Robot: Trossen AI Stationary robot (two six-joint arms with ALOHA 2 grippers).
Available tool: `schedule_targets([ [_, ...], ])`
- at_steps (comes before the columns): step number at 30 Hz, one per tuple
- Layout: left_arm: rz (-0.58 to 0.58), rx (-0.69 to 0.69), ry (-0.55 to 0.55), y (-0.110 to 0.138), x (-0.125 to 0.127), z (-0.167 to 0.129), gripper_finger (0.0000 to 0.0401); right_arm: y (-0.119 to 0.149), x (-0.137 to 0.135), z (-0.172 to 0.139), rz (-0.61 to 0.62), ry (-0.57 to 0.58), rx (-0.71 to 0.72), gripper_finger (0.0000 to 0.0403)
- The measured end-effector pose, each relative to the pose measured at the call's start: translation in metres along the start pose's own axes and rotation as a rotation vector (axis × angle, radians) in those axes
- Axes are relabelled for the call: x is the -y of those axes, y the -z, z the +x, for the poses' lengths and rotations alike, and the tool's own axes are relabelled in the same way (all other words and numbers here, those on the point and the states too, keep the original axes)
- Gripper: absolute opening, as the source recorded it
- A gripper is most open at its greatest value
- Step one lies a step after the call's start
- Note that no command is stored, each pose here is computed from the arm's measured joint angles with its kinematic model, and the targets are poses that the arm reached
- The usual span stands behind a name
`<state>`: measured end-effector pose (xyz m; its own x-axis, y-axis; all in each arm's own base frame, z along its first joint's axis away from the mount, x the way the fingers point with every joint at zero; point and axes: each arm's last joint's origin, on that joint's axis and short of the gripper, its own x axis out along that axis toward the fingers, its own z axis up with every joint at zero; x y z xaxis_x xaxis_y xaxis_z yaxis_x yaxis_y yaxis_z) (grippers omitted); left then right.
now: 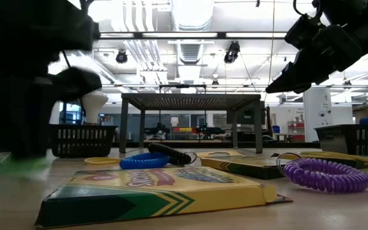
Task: Pick & Place Office Desk Supplies
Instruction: Put the green spring keychain into the bottom black bin
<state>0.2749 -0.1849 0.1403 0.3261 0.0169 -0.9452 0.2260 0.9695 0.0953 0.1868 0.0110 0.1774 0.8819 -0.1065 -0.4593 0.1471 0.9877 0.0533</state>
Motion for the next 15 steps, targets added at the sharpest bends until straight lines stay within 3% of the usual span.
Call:
schedule_targets([
  [6, -0.097, 0.091, -0.056, 0.003, -0.010, -0.051, 0.0011, 0.000, 0.000, 0.000, 0.000, 0.000, -0.001, 0.0100],
  [15, -0.303, 0.078, -0.103, 0.044, -0.014, -0.117, 0.0011, 0.001, 0.000, 0.000, -0.001, 0.001, -0.006, 0.0100],
])
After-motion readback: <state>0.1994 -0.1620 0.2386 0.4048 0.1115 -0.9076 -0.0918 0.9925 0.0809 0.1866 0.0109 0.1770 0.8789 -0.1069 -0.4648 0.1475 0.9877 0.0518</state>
